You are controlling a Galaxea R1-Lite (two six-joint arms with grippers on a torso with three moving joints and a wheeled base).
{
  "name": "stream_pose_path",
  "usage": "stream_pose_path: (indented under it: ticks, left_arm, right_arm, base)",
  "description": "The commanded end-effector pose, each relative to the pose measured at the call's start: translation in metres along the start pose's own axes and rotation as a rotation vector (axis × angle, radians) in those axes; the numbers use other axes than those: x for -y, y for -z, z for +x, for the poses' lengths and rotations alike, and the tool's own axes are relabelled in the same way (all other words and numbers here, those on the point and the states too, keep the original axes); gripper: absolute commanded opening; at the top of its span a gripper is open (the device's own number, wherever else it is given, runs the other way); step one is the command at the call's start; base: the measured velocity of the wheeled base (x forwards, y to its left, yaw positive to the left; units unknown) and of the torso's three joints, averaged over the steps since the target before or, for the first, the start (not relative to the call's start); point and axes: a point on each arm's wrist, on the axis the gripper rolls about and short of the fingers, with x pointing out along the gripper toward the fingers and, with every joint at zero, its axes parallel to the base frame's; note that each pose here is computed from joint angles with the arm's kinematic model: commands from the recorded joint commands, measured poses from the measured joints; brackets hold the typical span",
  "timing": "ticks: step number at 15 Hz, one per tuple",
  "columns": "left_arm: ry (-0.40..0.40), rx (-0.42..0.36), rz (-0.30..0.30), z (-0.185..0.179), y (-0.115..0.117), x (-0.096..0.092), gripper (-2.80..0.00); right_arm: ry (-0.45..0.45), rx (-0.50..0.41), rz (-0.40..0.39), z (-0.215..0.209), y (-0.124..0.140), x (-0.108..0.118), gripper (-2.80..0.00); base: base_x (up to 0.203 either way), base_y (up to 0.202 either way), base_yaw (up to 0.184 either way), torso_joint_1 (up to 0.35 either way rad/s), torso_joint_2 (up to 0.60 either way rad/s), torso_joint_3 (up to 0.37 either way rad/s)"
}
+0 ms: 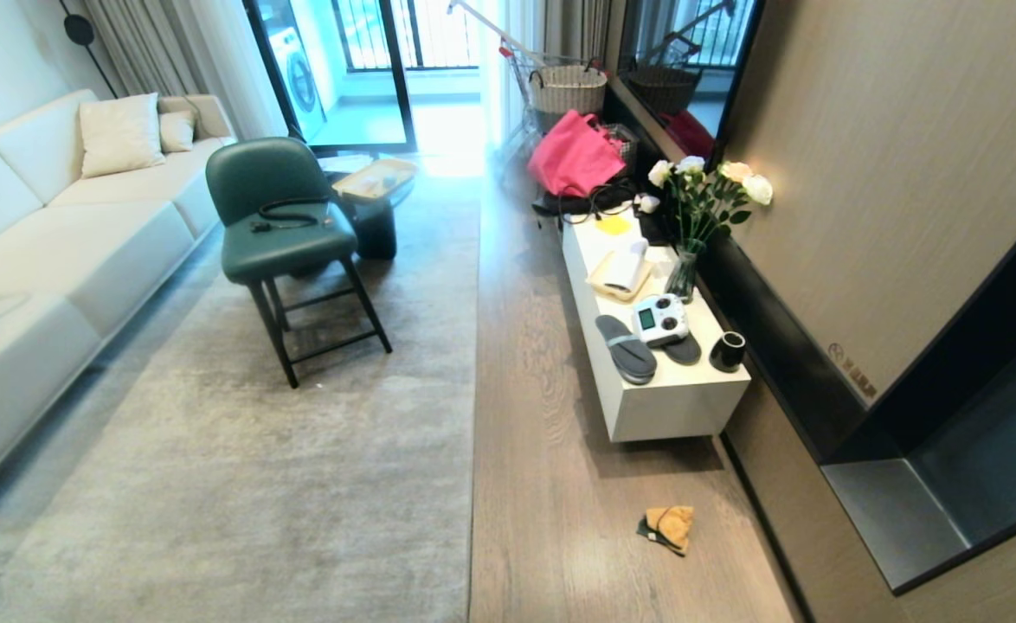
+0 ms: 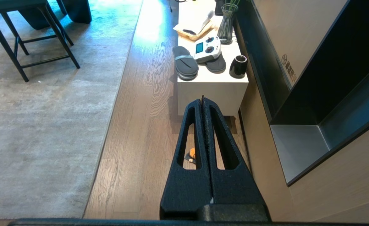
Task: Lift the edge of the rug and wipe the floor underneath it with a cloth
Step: Pick up the rag
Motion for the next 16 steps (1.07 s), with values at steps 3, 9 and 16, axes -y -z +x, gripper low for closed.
stream_pose_path:
  ticks: [3,9,16]
  left_arm:
    - [0.0,0.0,0.0,0.0,0.0,0.0,-2.8]
    - [0.0,0.0,0.0,0.0,0.0,0.0,-2.8]
    - [0.0,0.0,0.0,0.0,0.0,0.0,-2.8]
  right_arm:
    - [0.0,-0.002,0.003,0.0001,0.0,0.0,-2.8]
    - [0.0,-0.002,0.006,0.0001,0.0,0.0,-2.8]
    - [0.035,0.001,0.048,0.0001,-0.0003,0.0008,-2.8]
  base:
    - [0.0,0.0,0.0,-0.012,0.02,0.024]
    - [0.0,0.0,0.0,-0.056,0.14,0.074]
    - [0.0,0.0,0.0,-0.082,0.19,0.104]
